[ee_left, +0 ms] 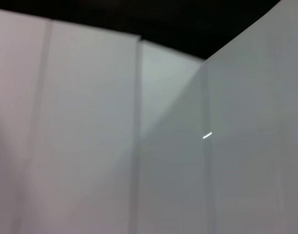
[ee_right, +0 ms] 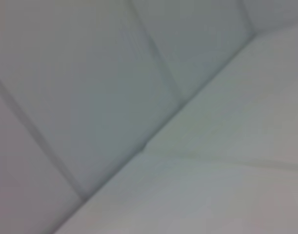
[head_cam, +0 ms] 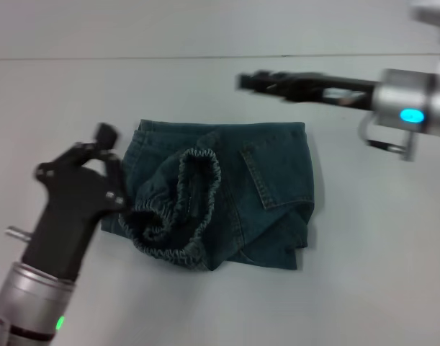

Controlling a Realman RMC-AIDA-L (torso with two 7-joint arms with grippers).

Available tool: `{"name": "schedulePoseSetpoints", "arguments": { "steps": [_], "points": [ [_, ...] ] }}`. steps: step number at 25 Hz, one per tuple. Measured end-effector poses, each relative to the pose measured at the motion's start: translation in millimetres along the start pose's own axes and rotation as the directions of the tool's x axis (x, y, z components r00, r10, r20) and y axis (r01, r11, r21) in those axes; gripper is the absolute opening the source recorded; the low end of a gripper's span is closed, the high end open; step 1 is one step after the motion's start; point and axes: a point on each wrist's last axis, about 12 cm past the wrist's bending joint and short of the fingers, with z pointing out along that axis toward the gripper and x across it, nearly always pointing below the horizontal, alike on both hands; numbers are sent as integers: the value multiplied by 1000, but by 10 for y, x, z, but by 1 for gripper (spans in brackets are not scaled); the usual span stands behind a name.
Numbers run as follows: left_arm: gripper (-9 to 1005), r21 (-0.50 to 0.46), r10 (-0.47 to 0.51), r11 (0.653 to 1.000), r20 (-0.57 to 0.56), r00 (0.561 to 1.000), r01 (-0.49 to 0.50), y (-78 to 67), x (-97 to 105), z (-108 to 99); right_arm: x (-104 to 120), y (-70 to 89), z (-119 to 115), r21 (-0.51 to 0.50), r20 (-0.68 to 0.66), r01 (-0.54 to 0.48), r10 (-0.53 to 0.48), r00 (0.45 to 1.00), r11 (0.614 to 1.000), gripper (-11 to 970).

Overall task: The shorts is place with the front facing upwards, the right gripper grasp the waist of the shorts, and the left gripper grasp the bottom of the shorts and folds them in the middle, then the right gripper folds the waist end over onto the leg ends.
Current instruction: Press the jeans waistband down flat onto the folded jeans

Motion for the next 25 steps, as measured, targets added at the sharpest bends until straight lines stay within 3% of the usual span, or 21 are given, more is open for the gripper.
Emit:
{"name": "schedulePoseSetpoints", "arguments": {
  "steps": [2,4,5,6,7,11,15,18,22,25],
  "points": [
    [2,112,-22,994,38,999,18,-94,-34,72,50,-107,-312,31,122,-36,32,992,999,615],
    [2,281,-45,959,64,997,26,-257,-54,180,123,-194,-571,59,207,-68,55,977,996,616],
    [2,281,-45,959,64,997,26,-257,-54,180,177,-247,-718,81,243,-87,65,968,993,616],
    [2,360,-57,933,69,996,28,-342,-58,223,239,-287,-838,101,267,-107,77,961,989,616],
    [2,534,-55,845,34,998,29,-557,-10,349,297,-319,-934,120,283,-126,87,955,985,616],
    [2,604,43,797,-81,996,15,-656,167,464,488,-379,-1158,168,307,-174,117,945,970,616],
    [2,602,161,798,-192,968,-13,-585,352,463,619,-401,-1243,193,310,-202,135,941,960,616],
    [2,565,230,824,-268,936,-41,-449,470,453,665,-409,-1252,197,312,-212,144,939,957,617],
    [2,396,250,913,-349,903,-100,-123,543,508,677,-411,-1227,195,309,-216,149,939,957,617],
    [2,258,240,955,-380,893,-147,148,542,554,681,-410,-1212,195,304,-214,148,941,957,617]
  ]
}}
